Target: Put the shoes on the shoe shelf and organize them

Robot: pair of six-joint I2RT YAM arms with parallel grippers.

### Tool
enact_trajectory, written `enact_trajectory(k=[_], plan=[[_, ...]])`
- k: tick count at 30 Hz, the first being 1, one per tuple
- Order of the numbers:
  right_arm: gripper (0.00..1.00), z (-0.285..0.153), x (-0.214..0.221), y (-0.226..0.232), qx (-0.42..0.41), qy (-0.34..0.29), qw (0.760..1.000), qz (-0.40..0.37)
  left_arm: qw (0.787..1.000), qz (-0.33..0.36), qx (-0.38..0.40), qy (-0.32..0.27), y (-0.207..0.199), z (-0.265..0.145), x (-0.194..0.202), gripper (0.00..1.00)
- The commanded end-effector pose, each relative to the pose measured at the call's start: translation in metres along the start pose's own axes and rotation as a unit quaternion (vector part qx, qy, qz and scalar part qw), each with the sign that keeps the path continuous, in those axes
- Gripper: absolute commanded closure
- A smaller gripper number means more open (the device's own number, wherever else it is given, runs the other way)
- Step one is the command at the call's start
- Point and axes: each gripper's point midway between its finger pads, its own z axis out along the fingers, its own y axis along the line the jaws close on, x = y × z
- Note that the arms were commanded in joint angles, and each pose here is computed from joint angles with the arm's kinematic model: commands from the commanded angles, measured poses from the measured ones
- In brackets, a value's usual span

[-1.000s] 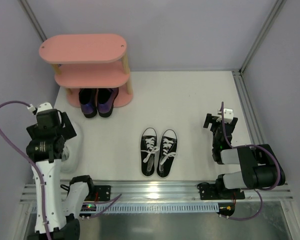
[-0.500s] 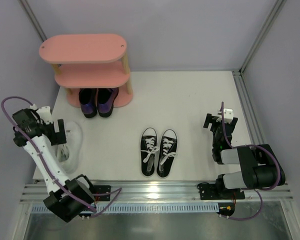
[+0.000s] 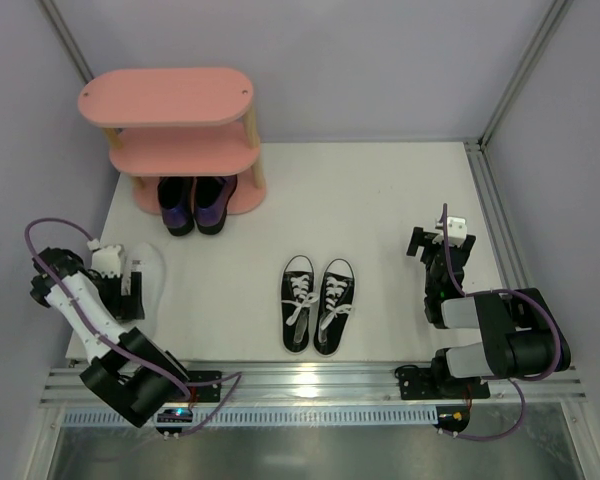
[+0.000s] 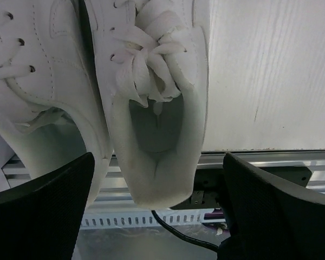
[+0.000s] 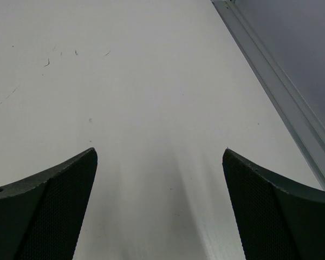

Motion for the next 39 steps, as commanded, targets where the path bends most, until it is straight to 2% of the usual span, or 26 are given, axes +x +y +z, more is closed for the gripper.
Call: enact_trajectory(k=[1,6,12,17,20,25,26,28,29,32,36,39], plan=[[0.03,0.005,-0.029,0.002,-0.002,-0.049,0.998,0.028,0.999,-0.006,-0.033,0.008,0.02,0.014,0.005,0.01],[0.03,0.005,-0.028,0.002,-0.002,-0.048,0.998,0.028,0.997,-0.042,-0.059,-0.023,0.035,0.015,-0.007,0.03],[0.03,0.005,-0.029,0.002,-0.002,-0.049,0.998,0.028,0.994,-0.023,-0.071,-0.074,0.037,-0.002,-0.029,0.02],[0.03,0.005,-0.028,0.003,-0.002,-0.048,0.998,0.029,0.998,-0.057,-0.031,-0.013,0.057,0.043,-0.017,0.07],[0.03,0.005,-0.028,0.002,-0.002,-0.048,0.998,0.028,0.997,-0.078,0.013,0.001,0.062,0.063,-0.019,0.16],[0.03,0.005,-0.029,0.002,-0.002,-0.049,0.998,0.028,0.995,-0.086,0.043,-0.008,0.062,0.083,-0.025,0.25],[0.03,0.005,-0.029,0.002,-0.002,-0.049,0.998,0.028,0.996,-0.076,0.043,-0.009,0.06,0.087,-0.027,0.28],[0.03,0.005,-0.028,0.002,-0.002,-0.048,0.998,0.028,0.997,-0.067,0.04,0.005,0.054,0.095,-0.019,0.44],[0.03,0.005,-0.028,0.002,-0.002,-0.048,0.998,0.028,0.998,-0.054,0.034,0.0,0.052,0.098,-0.022,0.65],[0.03,0.005,-0.029,0.002,-0.002,-0.049,0.998,0.028,0.999,-0.041,0.023,0.009,0.042,0.106,-0.013,1.0],[0.03,0.005,-0.028,0.002,-0.002,-0.048,0.998,0.028,0.999,-0.032,0.02,0.002,0.036,0.11,-0.017,1.0],[0.03,0.005,-0.029,0.002,-0.002,-0.049,0.998,0.028,0.997,-0.06,0.046,-0.004,0.027,0.098,-0.027,1.0]])
